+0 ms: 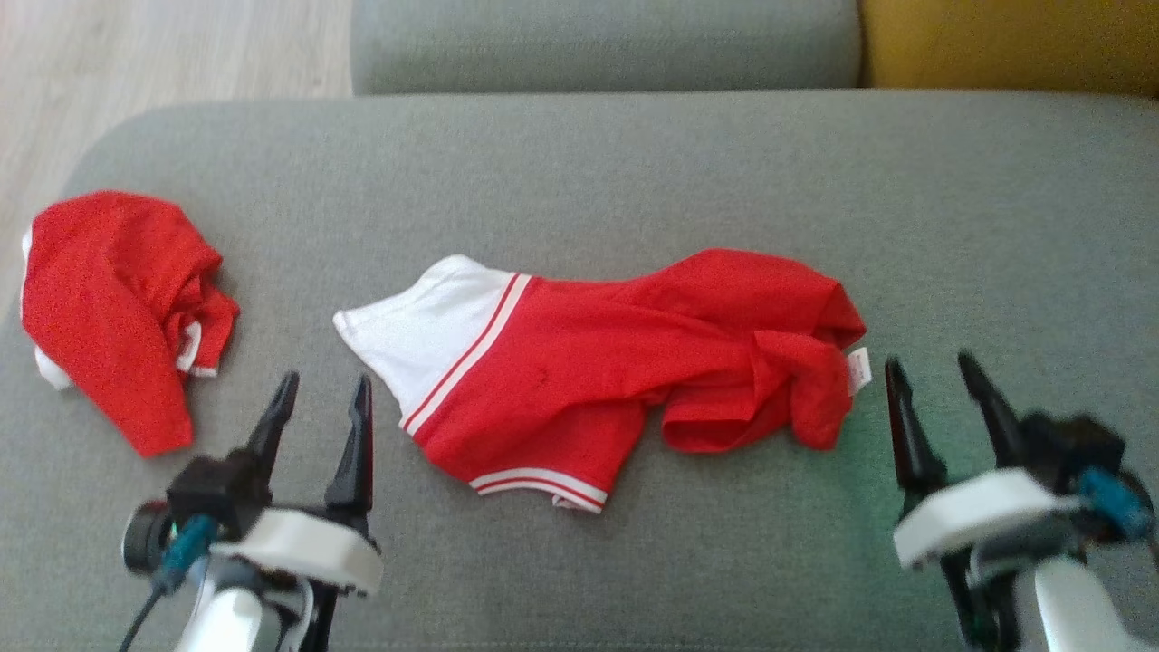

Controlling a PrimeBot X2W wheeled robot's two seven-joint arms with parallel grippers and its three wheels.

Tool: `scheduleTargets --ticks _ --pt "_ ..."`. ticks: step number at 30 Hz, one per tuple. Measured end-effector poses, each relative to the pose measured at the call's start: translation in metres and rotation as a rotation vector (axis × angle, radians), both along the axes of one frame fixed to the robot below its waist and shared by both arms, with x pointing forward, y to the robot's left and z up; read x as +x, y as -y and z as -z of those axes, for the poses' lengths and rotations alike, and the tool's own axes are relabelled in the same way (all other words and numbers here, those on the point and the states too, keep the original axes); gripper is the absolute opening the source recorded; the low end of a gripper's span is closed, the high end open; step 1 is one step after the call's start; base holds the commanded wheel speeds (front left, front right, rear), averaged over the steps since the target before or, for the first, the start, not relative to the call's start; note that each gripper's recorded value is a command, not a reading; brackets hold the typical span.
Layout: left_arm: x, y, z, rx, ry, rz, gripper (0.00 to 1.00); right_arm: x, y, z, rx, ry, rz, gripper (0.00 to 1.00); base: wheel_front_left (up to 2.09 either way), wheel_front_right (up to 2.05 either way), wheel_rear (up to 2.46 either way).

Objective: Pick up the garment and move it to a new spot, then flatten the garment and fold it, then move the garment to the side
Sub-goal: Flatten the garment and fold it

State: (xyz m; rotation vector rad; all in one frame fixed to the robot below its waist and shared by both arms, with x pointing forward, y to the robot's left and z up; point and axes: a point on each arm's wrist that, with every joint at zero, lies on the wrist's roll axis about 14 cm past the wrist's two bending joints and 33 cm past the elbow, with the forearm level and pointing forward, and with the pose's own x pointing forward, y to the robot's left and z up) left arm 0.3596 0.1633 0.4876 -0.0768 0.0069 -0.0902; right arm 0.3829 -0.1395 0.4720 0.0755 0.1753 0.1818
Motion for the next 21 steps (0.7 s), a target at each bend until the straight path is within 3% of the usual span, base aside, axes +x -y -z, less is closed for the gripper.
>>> scheduleTargets --ticks 5,11,15,19,20,21 --pt "0.020 0.000 -0.006 -0.001 0.021 0.007 1.00 0.038 -0.011 -0.003 -0.002 0.011 -0.026 1.00 0.00 0.00 0.00" --pt "0.042 0.002 -0.005 -0.002 0.024 0.015 1.00 0.085 -0.031 0.020 -0.051 -0.069 -0.078 1.00 0.00 0.00 0.00" --pt "0.049 0.001 -0.001 -0.001 0.017 0.011 1.00 0.098 -0.041 0.055 -0.108 -0.220 -0.117 1.00 0.00 0.00 0.00" --pt "0.050 -0.001 0.003 -0.004 0.007 0.005 1.00 0.084 -0.046 0.095 -0.137 -0.406 -0.149 1.00 0.00 0.00 0.00" --pt "0.050 -0.001 0.004 -0.006 0.003 0.005 1.00 0.080 -0.047 0.103 -0.134 -0.442 -0.153 0.42 0.00 0.00 0.00" --pt "0.050 0.000 0.005 -0.008 0.001 0.007 1.00 0.080 -0.048 0.104 -0.126 -0.451 -0.155 0.29 0.00 0.00 0.00"
